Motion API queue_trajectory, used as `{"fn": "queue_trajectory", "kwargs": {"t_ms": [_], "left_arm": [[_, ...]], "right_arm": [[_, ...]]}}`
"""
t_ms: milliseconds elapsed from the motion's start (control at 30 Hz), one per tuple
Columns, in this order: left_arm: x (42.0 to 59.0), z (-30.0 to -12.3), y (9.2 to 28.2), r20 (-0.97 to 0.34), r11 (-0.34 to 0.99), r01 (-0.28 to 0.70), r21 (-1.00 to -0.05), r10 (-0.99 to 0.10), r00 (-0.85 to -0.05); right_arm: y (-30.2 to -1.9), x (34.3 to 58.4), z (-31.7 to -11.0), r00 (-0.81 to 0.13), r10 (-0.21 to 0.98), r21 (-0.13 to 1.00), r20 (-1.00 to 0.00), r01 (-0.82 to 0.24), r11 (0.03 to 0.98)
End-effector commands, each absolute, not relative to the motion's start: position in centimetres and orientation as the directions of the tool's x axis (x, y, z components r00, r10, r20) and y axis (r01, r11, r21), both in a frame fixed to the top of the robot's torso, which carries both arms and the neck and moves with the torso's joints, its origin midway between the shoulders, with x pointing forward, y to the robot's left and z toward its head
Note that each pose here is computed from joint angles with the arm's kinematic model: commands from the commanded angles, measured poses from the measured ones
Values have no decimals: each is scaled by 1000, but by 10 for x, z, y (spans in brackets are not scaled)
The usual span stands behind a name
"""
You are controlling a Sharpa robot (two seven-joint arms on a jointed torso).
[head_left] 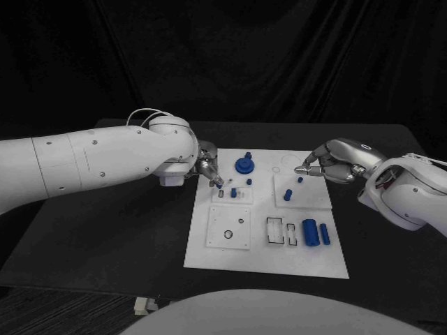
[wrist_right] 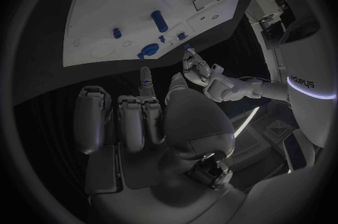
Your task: Assemble the parts on the task board
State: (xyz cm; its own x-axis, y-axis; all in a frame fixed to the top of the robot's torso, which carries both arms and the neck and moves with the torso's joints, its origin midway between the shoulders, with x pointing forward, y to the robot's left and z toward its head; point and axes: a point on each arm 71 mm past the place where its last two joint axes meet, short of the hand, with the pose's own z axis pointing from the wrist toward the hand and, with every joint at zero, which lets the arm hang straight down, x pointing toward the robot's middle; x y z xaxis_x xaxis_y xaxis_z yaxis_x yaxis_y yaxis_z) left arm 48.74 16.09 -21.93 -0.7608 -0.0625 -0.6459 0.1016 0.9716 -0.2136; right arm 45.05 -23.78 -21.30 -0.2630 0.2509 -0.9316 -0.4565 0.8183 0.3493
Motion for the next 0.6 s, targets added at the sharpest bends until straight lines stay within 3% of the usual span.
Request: {"fn": "queue_trajectory", "kwargs": {"t_ms": [33, 600], "left_arm": [[487, -220, 158, -668, 969, 107, -222, -71, -741], [484, -234, 158, -646, 972, 101, -214, -64, -760]], "right_arm": [[-238, 450, -214, -263, 251, 348, -932, -445, 825], [-237, 450, -215, -267, 250, 348, -931, -444, 825]]}}
